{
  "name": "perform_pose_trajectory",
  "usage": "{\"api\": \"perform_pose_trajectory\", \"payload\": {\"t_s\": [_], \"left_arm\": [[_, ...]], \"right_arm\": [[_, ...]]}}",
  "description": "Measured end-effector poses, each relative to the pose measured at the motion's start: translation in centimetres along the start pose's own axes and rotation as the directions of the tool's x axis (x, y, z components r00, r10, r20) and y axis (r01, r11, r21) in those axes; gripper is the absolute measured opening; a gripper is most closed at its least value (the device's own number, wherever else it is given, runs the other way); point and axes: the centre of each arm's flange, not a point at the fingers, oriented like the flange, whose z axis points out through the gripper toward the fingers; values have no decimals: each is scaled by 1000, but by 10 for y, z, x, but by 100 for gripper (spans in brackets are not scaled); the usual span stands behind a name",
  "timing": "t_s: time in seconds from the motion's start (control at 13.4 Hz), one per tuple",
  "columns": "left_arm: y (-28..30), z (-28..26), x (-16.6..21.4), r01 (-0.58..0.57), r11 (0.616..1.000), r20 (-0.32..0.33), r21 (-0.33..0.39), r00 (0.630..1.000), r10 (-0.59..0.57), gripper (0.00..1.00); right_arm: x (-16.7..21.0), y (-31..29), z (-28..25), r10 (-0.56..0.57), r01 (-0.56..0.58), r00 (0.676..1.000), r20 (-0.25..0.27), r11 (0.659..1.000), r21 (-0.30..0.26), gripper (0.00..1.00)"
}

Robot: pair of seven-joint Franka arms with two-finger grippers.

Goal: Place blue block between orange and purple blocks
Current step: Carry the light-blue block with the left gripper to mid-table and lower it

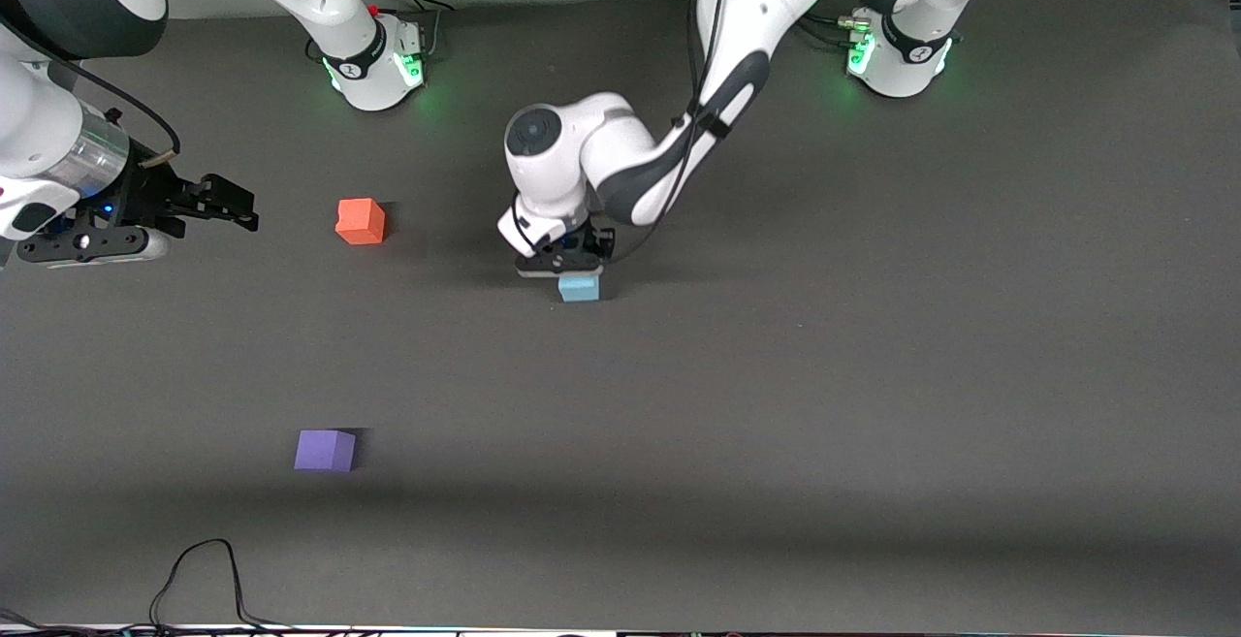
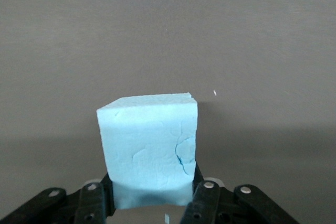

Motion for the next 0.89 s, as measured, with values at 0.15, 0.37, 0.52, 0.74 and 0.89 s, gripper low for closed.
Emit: {"api": "perform_pose_trajectory", "payload": {"t_s": [0.15, 0.37, 0.52, 0.74, 0.89], "left_arm": [[-3, 14, 5, 8, 1000, 1, 4, 1000, -8, 52], [-2, 11, 8, 7, 1000, -8, 0, 1000, -7, 52], [-3, 15, 7, 1, 1000, -13, 9, 1000, 0, 57], [-5, 23, 7, -1, 1000, -12, 19, 1000, 2, 93], [-6, 17, 14, 7, 1000, -19, 13, 1000, -7, 100]], "right_arm": [[0, 0, 0, 0, 0, 1000, 0, 1000, 0, 100], [0, 0, 0, 0, 0, 1000, 1, 1000, 0, 100], [0, 0, 0, 0, 0, 1000, 1, 1000, 0, 100], [0, 0, 0, 0, 0, 1000, 1, 1000, 0, 100], [0, 0, 0, 0, 0, 1000, 1, 1000, 0, 100]]}}
